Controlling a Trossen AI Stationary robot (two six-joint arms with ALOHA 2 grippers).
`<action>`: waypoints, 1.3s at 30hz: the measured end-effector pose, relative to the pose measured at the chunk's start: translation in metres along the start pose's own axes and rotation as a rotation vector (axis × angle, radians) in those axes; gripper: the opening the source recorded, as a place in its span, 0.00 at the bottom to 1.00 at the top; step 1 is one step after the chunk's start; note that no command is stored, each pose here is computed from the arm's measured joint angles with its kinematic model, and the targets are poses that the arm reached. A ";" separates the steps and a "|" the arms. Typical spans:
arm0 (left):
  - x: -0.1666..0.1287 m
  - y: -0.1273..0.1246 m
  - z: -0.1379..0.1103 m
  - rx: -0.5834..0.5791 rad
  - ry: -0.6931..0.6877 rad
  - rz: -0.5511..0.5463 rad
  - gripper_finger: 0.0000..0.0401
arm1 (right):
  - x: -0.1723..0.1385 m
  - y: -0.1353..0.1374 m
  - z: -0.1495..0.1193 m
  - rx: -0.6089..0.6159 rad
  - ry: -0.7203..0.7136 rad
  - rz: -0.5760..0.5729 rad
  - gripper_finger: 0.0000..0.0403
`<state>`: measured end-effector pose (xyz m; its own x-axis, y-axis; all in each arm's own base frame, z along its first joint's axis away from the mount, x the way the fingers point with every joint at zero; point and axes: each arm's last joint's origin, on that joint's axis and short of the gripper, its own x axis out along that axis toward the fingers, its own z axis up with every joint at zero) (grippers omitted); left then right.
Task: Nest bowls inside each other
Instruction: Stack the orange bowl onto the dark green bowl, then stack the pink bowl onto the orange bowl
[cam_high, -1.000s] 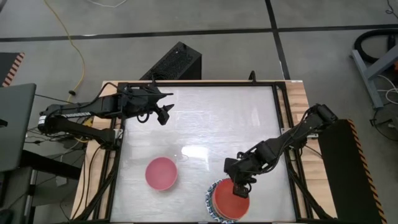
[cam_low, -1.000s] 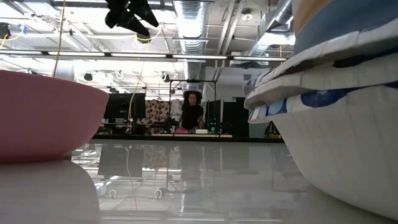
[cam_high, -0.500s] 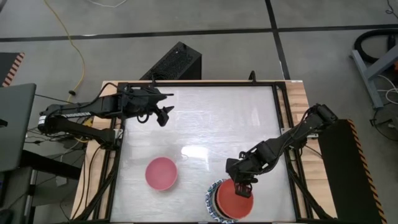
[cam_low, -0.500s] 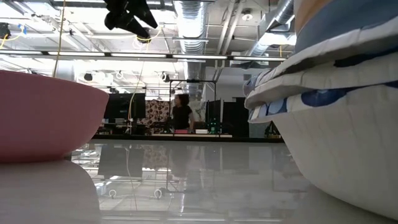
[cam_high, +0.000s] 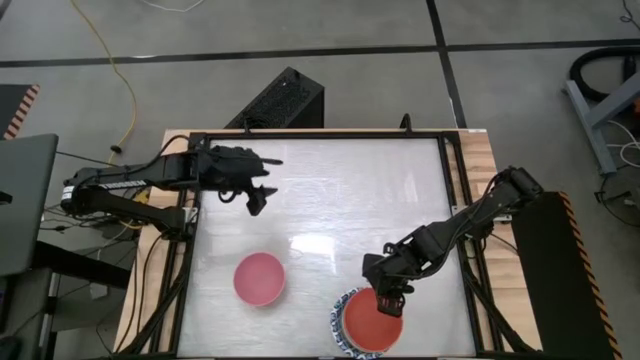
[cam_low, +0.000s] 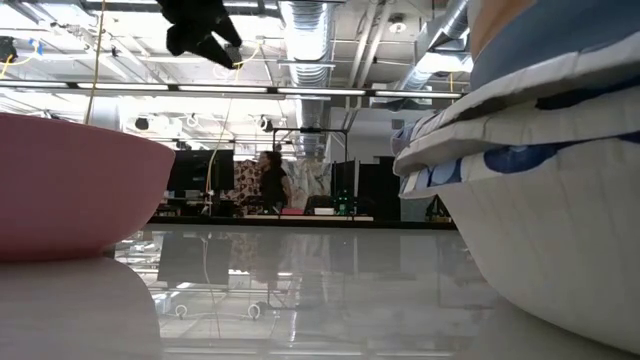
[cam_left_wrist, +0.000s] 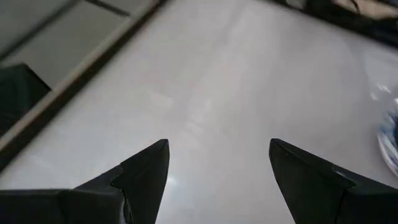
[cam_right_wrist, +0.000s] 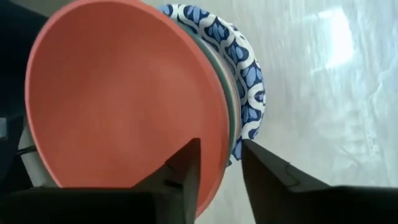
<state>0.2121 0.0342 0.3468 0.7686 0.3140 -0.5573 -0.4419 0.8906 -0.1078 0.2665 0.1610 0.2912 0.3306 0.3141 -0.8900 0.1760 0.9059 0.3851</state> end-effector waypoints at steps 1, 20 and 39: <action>0.000 0.000 -0.002 0.004 0.025 -0.017 0.66 | -0.001 0.000 0.000 0.000 -0.007 -0.005 0.37; 0.011 -0.042 -0.084 0.204 0.426 -0.238 0.66 | -0.002 -0.011 0.000 0.030 0.004 -0.097 0.49; 0.028 -0.051 -0.150 0.125 0.546 -0.293 0.66 | -0.002 -0.011 0.000 0.024 -0.001 -0.103 0.48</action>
<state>0.1868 -0.0521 0.2128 0.4879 -0.1326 -0.8628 -0.1664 0.9561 -0.2411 0.2640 0.1504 0.2891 0.3104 0.2192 -0.9250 0.2312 0.9264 0.2971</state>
